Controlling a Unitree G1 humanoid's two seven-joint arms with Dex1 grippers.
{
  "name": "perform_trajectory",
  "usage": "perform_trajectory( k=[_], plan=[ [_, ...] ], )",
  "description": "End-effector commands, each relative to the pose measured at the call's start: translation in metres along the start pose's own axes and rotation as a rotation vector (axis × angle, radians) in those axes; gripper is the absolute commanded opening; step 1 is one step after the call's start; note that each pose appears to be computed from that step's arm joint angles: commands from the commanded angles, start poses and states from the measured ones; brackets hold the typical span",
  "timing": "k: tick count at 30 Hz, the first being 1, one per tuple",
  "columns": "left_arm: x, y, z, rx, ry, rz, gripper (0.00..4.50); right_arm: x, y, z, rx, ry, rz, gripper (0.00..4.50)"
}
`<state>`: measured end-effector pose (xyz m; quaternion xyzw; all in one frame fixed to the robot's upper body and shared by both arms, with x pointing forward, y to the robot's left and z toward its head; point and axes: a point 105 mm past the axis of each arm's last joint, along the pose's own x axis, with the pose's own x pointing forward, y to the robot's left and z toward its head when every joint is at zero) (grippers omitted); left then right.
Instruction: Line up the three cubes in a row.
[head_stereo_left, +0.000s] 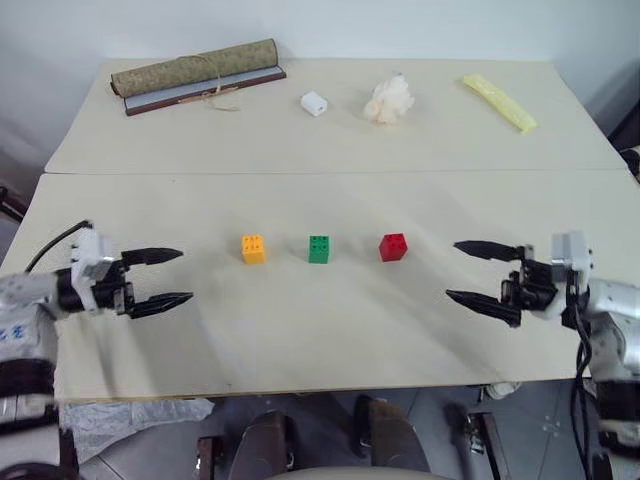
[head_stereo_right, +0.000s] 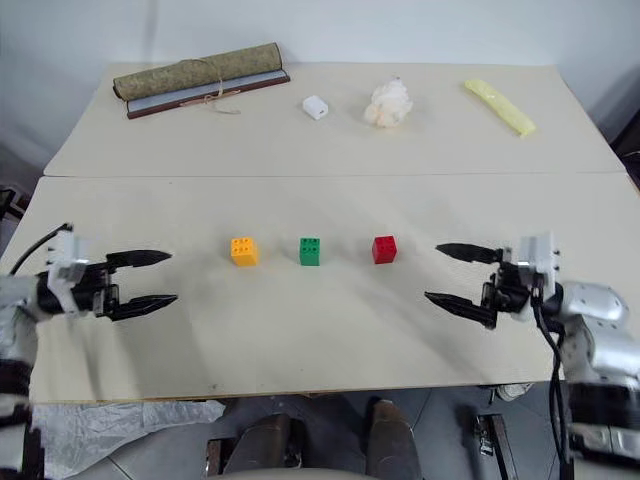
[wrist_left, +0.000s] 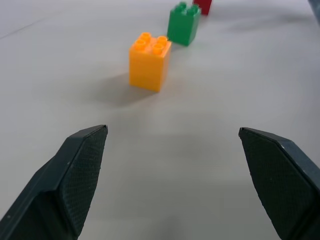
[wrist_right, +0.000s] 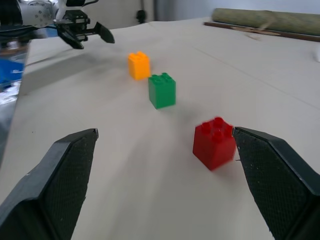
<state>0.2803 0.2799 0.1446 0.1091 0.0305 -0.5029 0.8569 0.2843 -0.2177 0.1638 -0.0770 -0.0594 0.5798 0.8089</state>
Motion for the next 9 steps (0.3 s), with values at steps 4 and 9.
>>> perform_trajectory(
  k=[4, 9],
  plan=[
    [-0.001, -0.004, 0.025, 0.078, -0.056, 0.087, 4.48, 0.007, -0.01, 0.01, -0.033, -0.01, 0.084, 4.5],
    [-0.001, -0.007, 0.02, 0.087, -0.026, 0.075, 4.48, 0.012, -0.012, 0.007, -0.045, -0.008, 0.1, 4.5]
  ],
)
